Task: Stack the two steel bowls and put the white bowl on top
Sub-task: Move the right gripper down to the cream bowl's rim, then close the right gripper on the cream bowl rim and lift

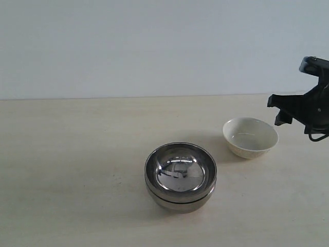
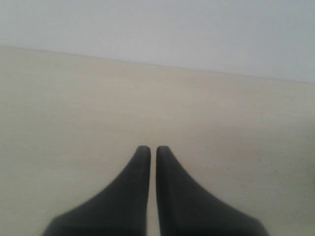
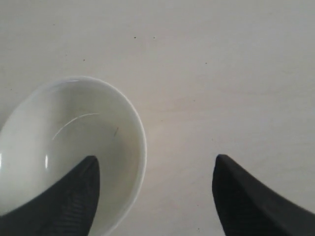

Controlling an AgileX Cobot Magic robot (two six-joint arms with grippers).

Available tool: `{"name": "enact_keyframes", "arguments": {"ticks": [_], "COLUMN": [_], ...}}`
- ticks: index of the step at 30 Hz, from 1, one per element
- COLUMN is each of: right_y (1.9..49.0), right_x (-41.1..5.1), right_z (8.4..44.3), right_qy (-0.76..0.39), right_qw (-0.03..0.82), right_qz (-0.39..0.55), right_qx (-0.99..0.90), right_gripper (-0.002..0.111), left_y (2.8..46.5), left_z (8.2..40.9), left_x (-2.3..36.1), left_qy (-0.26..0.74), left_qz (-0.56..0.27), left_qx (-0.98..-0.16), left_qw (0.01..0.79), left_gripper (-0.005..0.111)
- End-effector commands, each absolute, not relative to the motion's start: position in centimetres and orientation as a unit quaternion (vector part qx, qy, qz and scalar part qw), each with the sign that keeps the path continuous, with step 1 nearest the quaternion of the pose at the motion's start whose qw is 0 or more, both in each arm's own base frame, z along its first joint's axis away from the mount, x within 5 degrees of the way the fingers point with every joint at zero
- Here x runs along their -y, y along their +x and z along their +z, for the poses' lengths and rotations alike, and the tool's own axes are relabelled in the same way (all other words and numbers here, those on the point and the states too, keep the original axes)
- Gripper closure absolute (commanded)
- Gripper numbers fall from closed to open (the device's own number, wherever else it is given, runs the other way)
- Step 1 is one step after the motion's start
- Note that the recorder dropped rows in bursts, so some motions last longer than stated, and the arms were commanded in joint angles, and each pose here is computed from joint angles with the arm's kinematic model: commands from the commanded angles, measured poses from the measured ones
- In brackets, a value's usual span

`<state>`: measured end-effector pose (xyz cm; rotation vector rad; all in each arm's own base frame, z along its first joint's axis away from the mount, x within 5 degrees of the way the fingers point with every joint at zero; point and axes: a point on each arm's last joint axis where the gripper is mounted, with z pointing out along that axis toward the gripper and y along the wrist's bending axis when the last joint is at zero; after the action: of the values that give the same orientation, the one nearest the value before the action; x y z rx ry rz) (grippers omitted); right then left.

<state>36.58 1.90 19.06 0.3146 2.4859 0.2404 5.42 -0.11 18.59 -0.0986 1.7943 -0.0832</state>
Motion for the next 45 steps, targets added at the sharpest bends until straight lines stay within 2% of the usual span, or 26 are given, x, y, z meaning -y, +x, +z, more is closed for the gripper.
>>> {"name": "enact_keyframes", "arguments": {"ticks": [1, 8, 24, 25, 28, 32, 34, 45], "right_y": [37.1, 37.7, 38.6, 38.6, 38.7, 38.7, 38.7, 38.2], "right_x": [-2.3, -4.8, -4.6, -4.6, -4.5, -4.5, -4.5, -4.7], "right_z": [18.1, 16.8, 13.1, 13.1, 13.1, 13.1, 13.1, 13.1], "right_qy": [0.118, 0.094, 0.102, 0.103, 0.104, 0.104, 0.104, 0.109], "right_qw": [0.307, 0.323, 0.310, 0.311, 0.316, 0.318, 0.315, 0.287], "right_qz": [0.092, 0.099, 0.086, 0.086, 0.086, 0.085, 0.086, 0.090], "right_qx": [-0.940, -0.936, -0.941, -0.941, -0.939, -0.939, -0.940, -0.947], "right_gripper": [0.049, 0.049, 0.049, 0.053, 0.083, 0.104, 0.108, 0.108], "left_y": [5.4, 5.4, 5.4, 5.4, 5.4, 5.4, 5.4, 5.4], "left_z": [18.6, 18.6, 18.6, 18.6, 18.6, 18.6, 18.6, 18.6], "left_x": [0.1, 0.1, 0.1, 0.1, 0.1, 0.1, 0.1, 0.1], "left_qy": [-0.049, -0.049, -0.049, -0.049, -0.049, -0.049, -0.049, -0.049], "left_qz": [-0.038, -0.038, -0.038, -0.038, -0.038, -0.038, -0.038, -0.038], "left_qx": [-0.778, -0.778, -0.778, -0.778, -0.778, -0.778, -0.778, -0.778], "left_qw": [0.625, 0.625, 0.625, 0.625, 0.625, 0.625, 0.625, 0.625], "left_gripper": [0.103, 0.103, 0.103, 0.103, 0.103, 0.103, 0.103, 0.103]}}
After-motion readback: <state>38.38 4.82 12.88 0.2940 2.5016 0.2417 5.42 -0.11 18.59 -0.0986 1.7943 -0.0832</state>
